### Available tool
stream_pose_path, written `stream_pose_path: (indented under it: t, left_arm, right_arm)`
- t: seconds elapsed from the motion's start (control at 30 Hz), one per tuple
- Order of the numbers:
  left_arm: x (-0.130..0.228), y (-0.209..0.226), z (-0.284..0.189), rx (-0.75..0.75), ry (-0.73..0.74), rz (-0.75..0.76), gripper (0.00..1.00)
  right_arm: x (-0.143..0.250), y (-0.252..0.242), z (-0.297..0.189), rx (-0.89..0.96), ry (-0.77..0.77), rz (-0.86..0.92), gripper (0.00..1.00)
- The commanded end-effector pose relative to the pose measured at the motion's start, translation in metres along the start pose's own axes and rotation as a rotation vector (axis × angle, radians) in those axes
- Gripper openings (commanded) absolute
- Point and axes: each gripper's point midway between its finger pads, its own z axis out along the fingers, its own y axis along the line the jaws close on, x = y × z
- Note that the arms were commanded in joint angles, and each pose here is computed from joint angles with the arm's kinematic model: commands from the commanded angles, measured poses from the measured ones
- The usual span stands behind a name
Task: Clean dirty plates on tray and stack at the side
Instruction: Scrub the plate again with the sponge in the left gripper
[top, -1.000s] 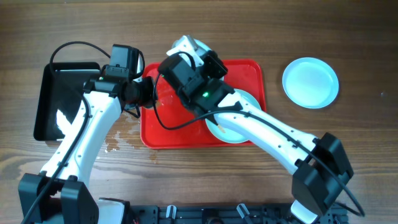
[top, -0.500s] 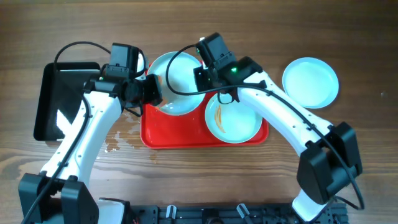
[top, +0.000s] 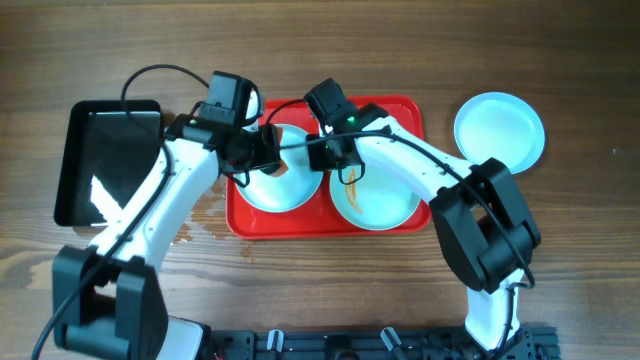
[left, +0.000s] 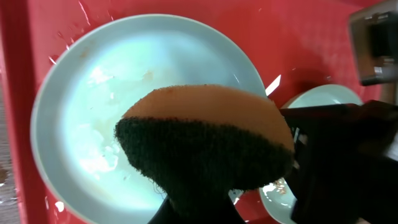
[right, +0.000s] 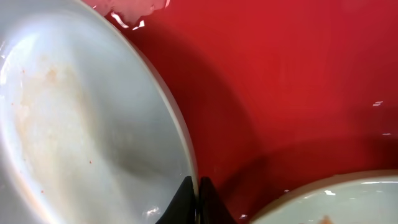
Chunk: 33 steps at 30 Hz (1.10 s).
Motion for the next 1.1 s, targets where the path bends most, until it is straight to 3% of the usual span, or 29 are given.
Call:
stream_pose_path:
  t: [0.0, 0.3, 0.5, 0.7, 1.07]
  left_arm:
    - [0.008, 0.009, 0.026, -0.038, 0.063, -0.009, 0.04]
    - [0.020, 0.021, 0.068, -0.076, 0.146, -0.097, 0.04]
    - [0.023, 0.004, 0.087, -0.027, 0.156, -0.086, 0.04]
    - [0.032, 0.003, 0.098, -0.074, 0.167, -0.064, 0.04]
    - [0.045, 0.094, 0.065, -0.565, 0.164, -0.047, 0.04]
  right_arm:
    - [0.004, 0.008, 0.003, -0.043, 0.025, 0.013, 0.04]
    - [0.003, 0.009, 0.003, -0.045, 0.020, 0.021, 0.04]
    - [0.002, 0.009, 0.003, -0.046, 0.018, 0.038, 0.04]
    - [0.003, 0.009, 0.003, -0.045, 0.020, 0.038, 0.04]
    - [0.001, 0.006, 0.003, -0.031, 0.012, 0.038, 0.04]
